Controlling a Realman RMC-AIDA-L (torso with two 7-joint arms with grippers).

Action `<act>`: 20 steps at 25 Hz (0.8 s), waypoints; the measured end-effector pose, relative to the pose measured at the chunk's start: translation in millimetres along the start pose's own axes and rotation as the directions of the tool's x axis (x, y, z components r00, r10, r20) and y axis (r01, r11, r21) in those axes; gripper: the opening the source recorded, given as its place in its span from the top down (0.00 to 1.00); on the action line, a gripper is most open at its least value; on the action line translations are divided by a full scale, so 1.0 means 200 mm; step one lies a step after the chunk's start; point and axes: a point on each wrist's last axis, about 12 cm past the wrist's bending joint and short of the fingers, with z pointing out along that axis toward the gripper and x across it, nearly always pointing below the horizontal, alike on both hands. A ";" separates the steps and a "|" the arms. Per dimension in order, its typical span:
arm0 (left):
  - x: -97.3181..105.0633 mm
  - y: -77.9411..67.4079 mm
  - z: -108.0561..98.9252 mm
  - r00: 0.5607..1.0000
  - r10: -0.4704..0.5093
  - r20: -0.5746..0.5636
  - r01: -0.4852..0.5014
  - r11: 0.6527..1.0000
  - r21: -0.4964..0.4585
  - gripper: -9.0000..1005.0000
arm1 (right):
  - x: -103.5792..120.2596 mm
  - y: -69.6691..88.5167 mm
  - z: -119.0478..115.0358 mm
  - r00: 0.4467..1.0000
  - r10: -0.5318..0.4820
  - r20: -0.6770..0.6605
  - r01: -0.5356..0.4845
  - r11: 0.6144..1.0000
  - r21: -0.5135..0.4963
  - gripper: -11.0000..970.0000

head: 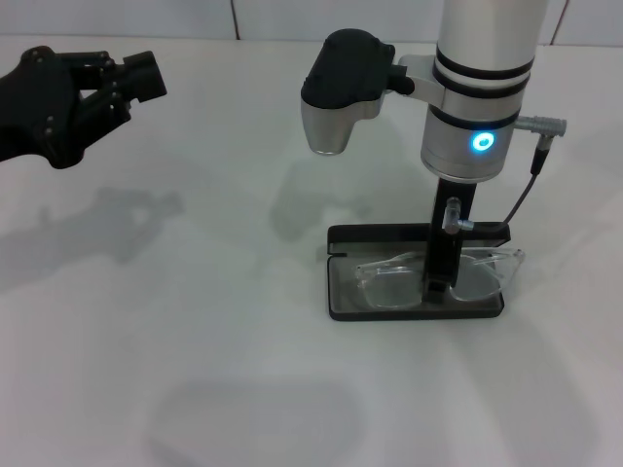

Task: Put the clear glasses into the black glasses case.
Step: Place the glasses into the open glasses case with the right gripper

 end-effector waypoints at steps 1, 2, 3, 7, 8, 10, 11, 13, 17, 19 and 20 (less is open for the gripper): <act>0.00 0.00 0.00 1.000 0.000 0.000 0.000 1.000 0.000 0.88 | 0.00 0.00 0.00 1.000 0.000 0.000 0.000 1.000 0.000 0.82; 0.00 0.00 0.00 1.000 0.000 0.000 0.000 1.000 0.000 0.88 | 0.00 0.00 0.00 1.000 0.000 0.000 0.000 1.000 0.000 0.82; 0.00 0.00 0.00 1.000 -0.001 0.000 0.001 1.000 -0.001 0.88 | 0.00 0.00 0.00 1.000 0.000 0.000 0.000 1.000 0.000 0.82; 0.01 0.00 0.00 1.000 -0.003 -0.002 0.003 1.000 -0.001 0.88 | 0.00 0.00 0.00 1.000 0.001 -0.001 -0.001 1.000 0.000 0.82; 0.01 0.00 0.00 1.000 -0.003 -0.002 0.003 1.000 -0.001 0.88 | 0.00 0.00 0.00 1.000 0.001 -0.001 -0.001 1.000 0.000 0.82; 0.01 -0.01 -0.01 1.000 -0.004 -0.002 0.004 1.000 0.000 0.88 | 0.00 0.00 0.00 1.000 0.003 -0.001 -0.003 1.000 0.000 0.82; 0.01 -0.01 -0.01 1.000 -0.004 -0.002 0.004 1.000 0.000 0.88 | 0.00 0.00 0.00 1.000 0.003 -0.001 -0.003 1.000 0.000 0.82; 0.01 -0.01 -0.01 1.000 -0.005 -0.003 0.005 1.000 0.000 0.88 | 0.00 0.00 0.00 1.000 0.005 -0.001 -0.005 1.000 -0.002 0.82; 0.01 -0.01 -0.01 1.000 -0.008 -0.003 0.008 1.000 0.000 0.88 | 0.00 0.00 0.00 1.000 0.014 -0.002 -0.014 1.000 -0.003 0.82; 0.01 -0.01 -0.01 1.000 -0.008 -0.003 0.008 1.000 0.000 0.88 | 0.00 0.00 0.00 1.000 0.016 -0.002 -0.016 1.000 -0.003 0.82; 0.01 -0.01 -0.01 1.000 -0.008 -0.003 0.008 1.000 0.001 0.88 | 0.00 0.00 0.00 1.000 0.017 -0.002 -0.017 1.000 -0.003 0.82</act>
